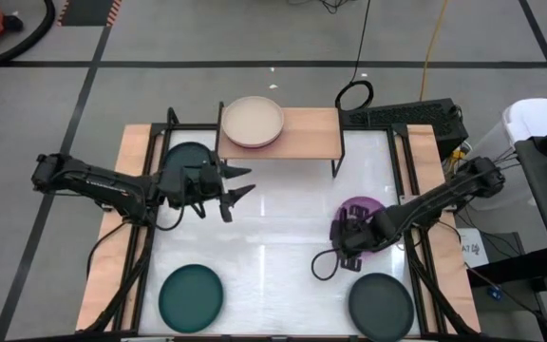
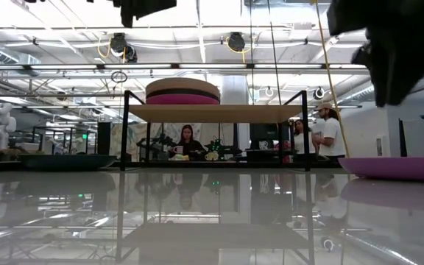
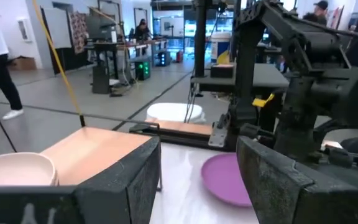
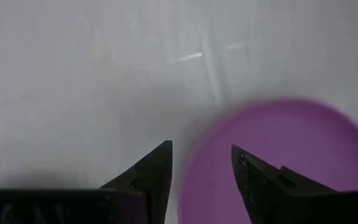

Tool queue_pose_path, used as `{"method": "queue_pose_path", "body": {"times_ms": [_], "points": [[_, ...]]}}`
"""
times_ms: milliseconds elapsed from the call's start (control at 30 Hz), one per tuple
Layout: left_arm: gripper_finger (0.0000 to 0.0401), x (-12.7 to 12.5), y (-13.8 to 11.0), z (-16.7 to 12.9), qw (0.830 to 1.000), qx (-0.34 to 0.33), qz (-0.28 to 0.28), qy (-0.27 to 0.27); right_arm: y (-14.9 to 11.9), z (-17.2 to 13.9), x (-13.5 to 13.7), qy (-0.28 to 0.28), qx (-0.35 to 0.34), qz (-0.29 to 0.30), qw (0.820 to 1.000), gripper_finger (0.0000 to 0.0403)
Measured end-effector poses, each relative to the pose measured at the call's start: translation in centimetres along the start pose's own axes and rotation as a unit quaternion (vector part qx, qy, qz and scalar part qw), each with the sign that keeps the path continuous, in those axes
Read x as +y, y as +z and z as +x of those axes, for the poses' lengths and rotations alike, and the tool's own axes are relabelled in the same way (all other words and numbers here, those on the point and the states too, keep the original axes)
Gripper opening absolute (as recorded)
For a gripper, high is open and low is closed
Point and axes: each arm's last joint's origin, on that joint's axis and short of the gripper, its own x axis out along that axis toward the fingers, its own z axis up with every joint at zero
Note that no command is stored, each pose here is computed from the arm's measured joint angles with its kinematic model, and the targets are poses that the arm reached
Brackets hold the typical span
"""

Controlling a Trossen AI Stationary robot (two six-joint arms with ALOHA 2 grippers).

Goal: Place and stack plates onto a shelf
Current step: Put the violet plate on the shelf

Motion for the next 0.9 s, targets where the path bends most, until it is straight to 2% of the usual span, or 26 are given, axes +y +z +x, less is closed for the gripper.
{"method": "queue_pose_path", "body": {"times_ms": [167,400,667,900], "points": [[0.0216,0.0,0.1,0.0,1.000,-0.003,-0.001,0.000,-1.5,2.4,-0.9,-0.017,0.022,0.027,0.999,0.0148],[0.0216,0.0,0.0,0.0,1.000,-0.001,-0.001,0.000,-3.1,5.0,-1.6,0.017,0.002,0.042,0.999,0.0148],[0.0216,0.0,0.0,0.0,1.000,0.000,-0.002,0.001,-4.3,6.8,-2.2,0.017,0.002,0.049,0.999,0.0148],[0.0216,0.0,0.0,0.0,1.000,0.002,-0.004,0.001,-4.7,7.2,-2.5,0.011,0.008,0.056,0.998,0.0138]]}}
